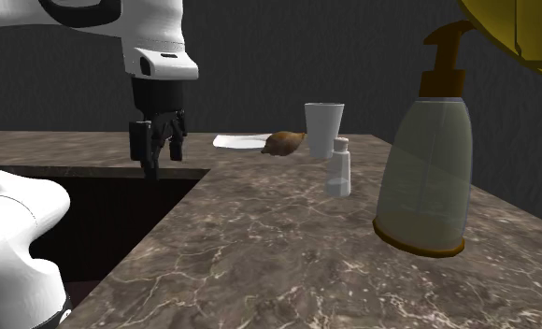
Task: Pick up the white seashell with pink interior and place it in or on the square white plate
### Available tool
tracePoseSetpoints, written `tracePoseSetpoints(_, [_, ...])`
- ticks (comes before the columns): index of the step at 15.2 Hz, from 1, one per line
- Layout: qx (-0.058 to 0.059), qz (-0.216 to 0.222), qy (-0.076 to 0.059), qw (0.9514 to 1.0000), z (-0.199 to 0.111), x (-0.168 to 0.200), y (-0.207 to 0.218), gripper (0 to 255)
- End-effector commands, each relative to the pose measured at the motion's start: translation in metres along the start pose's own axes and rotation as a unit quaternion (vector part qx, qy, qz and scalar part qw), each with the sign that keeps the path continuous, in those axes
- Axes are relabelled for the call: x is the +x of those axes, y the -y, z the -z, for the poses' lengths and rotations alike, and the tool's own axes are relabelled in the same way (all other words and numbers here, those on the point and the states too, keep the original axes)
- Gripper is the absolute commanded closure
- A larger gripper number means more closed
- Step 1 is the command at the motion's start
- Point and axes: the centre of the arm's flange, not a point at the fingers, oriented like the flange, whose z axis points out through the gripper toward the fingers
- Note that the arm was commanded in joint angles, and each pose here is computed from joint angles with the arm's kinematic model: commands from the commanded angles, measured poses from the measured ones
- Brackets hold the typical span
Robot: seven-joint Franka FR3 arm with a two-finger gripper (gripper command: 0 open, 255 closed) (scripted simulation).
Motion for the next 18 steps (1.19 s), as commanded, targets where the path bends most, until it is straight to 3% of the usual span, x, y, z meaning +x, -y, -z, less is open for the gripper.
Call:
tracePoseSetpoints(1, [0.000, 0.000, 0.000, 1.0000, 0.000, 0.000, 0.000, 0])
tracePoseSetpoints(18, [-0.015, -0.004, -0.014, 0.9998, 0.011, 0.113, 0.195, 0])
